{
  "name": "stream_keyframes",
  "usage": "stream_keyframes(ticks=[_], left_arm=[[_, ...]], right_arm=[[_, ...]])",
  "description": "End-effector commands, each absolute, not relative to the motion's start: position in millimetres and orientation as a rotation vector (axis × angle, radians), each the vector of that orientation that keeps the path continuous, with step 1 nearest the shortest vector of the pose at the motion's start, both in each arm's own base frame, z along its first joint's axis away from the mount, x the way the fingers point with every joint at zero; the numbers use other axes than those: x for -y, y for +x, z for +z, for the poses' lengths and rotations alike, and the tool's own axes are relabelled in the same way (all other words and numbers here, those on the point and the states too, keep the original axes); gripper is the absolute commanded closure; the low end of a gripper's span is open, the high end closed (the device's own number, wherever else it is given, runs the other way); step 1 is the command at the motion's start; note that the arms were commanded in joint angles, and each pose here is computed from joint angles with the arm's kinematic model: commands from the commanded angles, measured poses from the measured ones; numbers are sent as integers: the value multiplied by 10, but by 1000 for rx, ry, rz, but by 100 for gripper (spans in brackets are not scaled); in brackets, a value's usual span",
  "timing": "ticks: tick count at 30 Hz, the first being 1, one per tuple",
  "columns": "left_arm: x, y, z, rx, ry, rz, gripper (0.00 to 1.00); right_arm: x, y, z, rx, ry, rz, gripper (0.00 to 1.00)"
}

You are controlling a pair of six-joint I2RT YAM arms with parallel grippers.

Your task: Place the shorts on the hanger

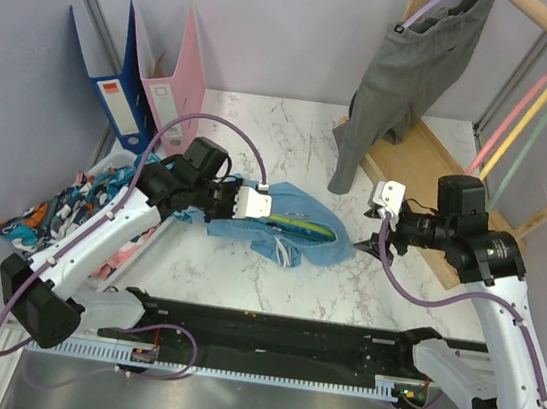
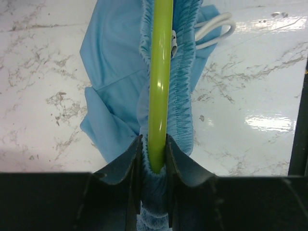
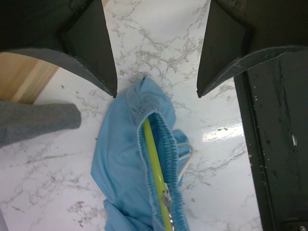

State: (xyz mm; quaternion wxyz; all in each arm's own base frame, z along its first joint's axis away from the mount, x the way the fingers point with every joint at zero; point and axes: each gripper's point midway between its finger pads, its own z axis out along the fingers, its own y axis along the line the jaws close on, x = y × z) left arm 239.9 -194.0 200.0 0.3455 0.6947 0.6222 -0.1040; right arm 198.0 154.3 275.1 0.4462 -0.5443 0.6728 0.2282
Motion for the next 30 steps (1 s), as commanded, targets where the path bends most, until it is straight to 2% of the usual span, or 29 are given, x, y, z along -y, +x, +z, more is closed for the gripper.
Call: stream_keyframes(ticks=[1, 6, 10, 14, 22, 24, 27, 30], left_arm=[[2159, 2268, 2376, -1409, 1800, -392, 98], [2245, 2221, 2422, -1372, 1801, -458, 98], [2277, 2255, 2432, -1370, 1801, -467, 98], [2279, 2257, 2422, -1360, 1806, -464, 98], [2276, 2211, 2375, -1357, 1812, -482, 98], [2282, 2214, 2366, -1359, 1812, -485, 98], [2292, 2233, 2380, -1355, 1806, -480, 98], [2305, 2225, 2396, -1345, 1802, -488, 98]], right_arm=[[-1742, 1678, 2777, -1417, -1493, 709, 29], [-1891, 1864, 2689, -1245, -1505, 691, 46], [-2044, 1918, 2402, -1207, -1631, 716, 51], [-2208, 1920, 2228, -1252, -1673, 783, 52], [-2432, 2097, 1971, -1345, -1632, 751, 44], [-2461, 2111, 1907, -1365, -1636, 764, 45], [-2473, 2108, 1835, -1389, -1634, 781, 53], [-2455, 2099, 1728, -1442, -1626, 797, 52]])
